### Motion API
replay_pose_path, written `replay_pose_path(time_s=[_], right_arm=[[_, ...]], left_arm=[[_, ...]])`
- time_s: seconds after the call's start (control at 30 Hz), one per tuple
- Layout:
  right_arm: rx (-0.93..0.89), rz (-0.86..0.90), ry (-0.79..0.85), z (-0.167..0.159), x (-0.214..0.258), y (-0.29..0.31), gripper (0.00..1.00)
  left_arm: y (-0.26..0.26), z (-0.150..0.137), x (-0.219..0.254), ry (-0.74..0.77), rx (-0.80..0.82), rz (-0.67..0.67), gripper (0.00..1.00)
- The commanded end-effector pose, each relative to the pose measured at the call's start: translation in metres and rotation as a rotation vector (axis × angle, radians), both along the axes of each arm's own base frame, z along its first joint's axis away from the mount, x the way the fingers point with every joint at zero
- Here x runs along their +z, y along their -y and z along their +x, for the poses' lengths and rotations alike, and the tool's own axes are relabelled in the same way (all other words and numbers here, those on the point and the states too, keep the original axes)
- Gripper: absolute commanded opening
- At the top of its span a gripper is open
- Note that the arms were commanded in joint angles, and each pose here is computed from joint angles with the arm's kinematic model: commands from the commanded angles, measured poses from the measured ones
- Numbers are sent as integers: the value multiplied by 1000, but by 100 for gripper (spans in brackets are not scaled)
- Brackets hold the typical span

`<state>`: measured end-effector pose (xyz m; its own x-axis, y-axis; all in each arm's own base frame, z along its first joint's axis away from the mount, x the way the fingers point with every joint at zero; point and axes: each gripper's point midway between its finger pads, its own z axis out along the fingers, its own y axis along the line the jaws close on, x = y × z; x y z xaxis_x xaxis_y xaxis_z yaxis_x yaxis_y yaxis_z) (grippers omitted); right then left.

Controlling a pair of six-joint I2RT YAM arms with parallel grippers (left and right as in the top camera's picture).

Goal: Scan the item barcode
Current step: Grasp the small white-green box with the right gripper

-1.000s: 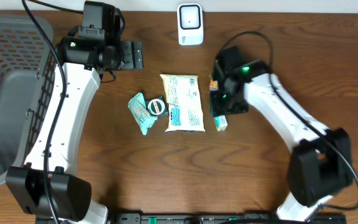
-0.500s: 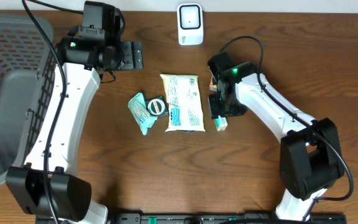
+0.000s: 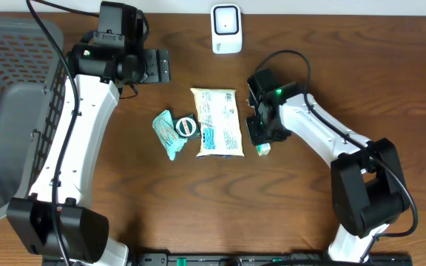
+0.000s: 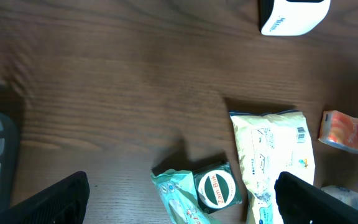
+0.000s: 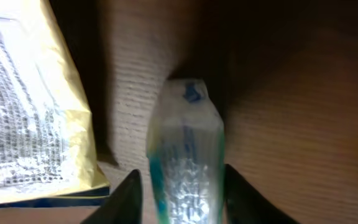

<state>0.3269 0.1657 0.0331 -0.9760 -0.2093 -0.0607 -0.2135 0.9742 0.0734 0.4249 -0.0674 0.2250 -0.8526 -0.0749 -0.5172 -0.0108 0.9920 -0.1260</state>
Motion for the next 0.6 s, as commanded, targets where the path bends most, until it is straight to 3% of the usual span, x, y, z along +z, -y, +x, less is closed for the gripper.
replay_pose_path(time_s=[0.0,0.2,0.4,0.57], right_arm=[[23,7,-8,-3,0,1,25],[27,-13,-13,-5,0,4,1],[88,87,-1,2,17,-11,1],[177,452,46,21,93,-30,1]], left_arm=[[-2,0,6,12,13,2,94],[-2,0,5,12,13,2,94],[-2,0,5,12,13,2,94],[-2,0,5,12,14,1,98]])
